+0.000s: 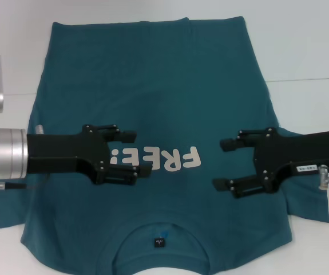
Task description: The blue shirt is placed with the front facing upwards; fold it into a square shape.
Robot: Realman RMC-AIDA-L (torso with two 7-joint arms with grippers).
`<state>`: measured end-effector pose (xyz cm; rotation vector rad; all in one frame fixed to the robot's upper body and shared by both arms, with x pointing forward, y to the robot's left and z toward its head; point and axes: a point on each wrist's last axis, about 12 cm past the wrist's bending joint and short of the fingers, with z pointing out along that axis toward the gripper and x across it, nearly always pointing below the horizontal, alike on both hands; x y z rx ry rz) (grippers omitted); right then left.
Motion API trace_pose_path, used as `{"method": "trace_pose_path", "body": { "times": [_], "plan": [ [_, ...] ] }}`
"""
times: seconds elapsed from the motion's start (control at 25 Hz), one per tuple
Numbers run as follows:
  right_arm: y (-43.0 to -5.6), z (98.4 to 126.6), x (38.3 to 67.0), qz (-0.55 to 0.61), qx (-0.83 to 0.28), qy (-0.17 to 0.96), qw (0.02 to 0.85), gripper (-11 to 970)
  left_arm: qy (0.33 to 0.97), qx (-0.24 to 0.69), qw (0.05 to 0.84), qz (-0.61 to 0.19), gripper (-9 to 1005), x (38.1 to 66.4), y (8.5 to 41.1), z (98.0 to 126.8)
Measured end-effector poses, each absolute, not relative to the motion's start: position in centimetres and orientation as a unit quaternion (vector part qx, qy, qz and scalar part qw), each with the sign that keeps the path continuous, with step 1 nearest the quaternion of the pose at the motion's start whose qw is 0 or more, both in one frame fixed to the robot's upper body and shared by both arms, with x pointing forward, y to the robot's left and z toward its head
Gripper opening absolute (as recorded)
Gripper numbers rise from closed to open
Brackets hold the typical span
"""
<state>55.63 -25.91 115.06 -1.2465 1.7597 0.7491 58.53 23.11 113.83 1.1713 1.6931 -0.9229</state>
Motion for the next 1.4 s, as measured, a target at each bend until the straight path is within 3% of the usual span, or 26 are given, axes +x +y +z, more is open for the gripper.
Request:
{"method": "trace_pose_path", "body": {
  "times": [0.76,1.12,1.4],
  "plan": [
    [-25.2,114.7,56.2,0.297,-0.487,0.706,0.419,897,0.68,0.47,0.425,-0.368,875,58.5,23.3,113.8],
    [-28.9,115.4,58.7,0.228,-0.352,0.783,0.459,897,0.693,0.454,0.434,-0.354,874,59.0,23.2,113.4],
    [-31.6,116.0,59.1,0.17,-0.28,0.851,0.411,897,0.711,0.425,0.443,-0.344,874,59.5,22.7,112.6]
  ]
}}
